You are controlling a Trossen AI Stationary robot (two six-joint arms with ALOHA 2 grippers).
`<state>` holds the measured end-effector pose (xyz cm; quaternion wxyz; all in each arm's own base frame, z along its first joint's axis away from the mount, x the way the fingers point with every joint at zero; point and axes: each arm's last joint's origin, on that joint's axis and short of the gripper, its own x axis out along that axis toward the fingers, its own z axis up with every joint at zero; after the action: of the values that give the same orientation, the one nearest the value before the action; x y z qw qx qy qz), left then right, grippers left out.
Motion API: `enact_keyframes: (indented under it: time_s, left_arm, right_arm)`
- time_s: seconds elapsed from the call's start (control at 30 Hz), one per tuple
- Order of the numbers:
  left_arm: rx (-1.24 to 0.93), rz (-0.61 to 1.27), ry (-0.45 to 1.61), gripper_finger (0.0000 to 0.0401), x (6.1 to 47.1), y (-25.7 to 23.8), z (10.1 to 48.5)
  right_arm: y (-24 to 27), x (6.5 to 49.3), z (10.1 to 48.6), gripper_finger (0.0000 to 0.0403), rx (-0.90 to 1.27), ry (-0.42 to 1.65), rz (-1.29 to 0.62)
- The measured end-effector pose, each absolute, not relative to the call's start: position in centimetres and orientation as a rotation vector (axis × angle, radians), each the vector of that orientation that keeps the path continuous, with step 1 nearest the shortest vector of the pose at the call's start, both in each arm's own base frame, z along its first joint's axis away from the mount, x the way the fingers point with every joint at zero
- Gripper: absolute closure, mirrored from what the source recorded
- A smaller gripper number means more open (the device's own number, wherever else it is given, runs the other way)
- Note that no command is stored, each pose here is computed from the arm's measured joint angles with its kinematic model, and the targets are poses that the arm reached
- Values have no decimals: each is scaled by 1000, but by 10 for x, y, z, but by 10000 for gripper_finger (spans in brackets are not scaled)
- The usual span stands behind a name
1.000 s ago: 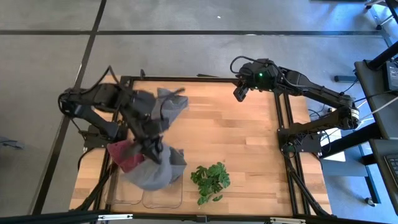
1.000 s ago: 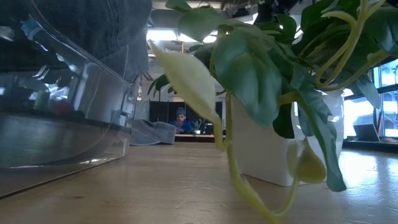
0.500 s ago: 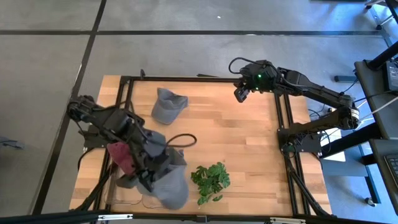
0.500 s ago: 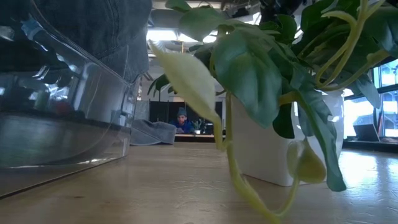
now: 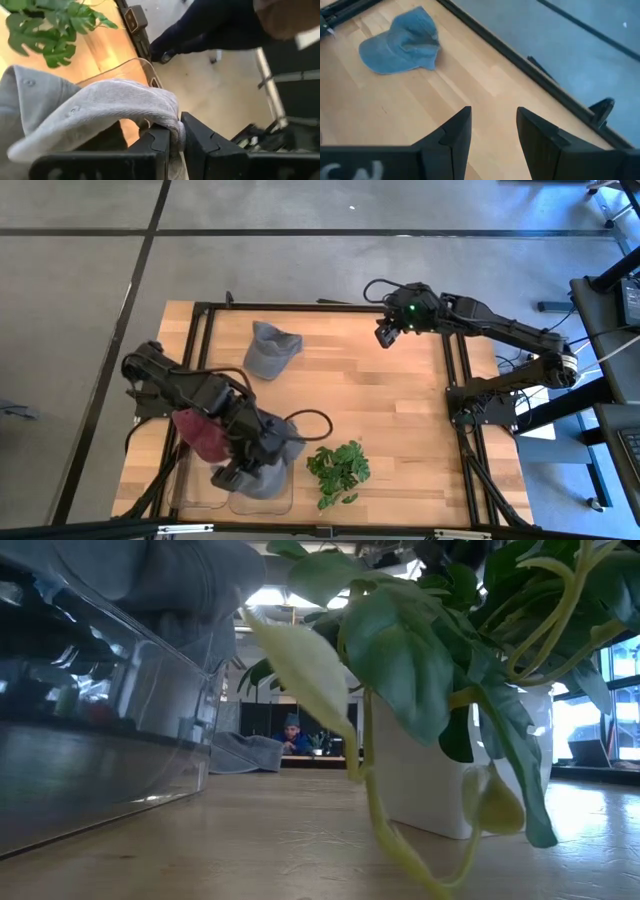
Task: Pick & Place hat
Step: Put the gray cap into the right transparent bin
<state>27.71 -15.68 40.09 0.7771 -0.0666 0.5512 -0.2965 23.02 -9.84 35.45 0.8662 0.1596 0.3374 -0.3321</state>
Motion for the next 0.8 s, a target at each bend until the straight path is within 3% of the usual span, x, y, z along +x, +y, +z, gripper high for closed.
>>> enact_keyframes:
  time_s: [0.3,0.53,0.67,0.8]
  left_arm:
    - [-16,-739,1191,375,271,-172,397]
    - [180,-860,1033,375,260,-180,418]
    - [338,-855,968,374,256,-182,422]
    - [393,-813,1050,374,252,-178,416]
  right_arm:
    - [-98,229,329,246,347,792,-705]
    - [-99,231,332,246,344,756,-702]
    - [-100,233,334,246,342,727,-700]
    - [-100,233,334,246,341,722,-699]
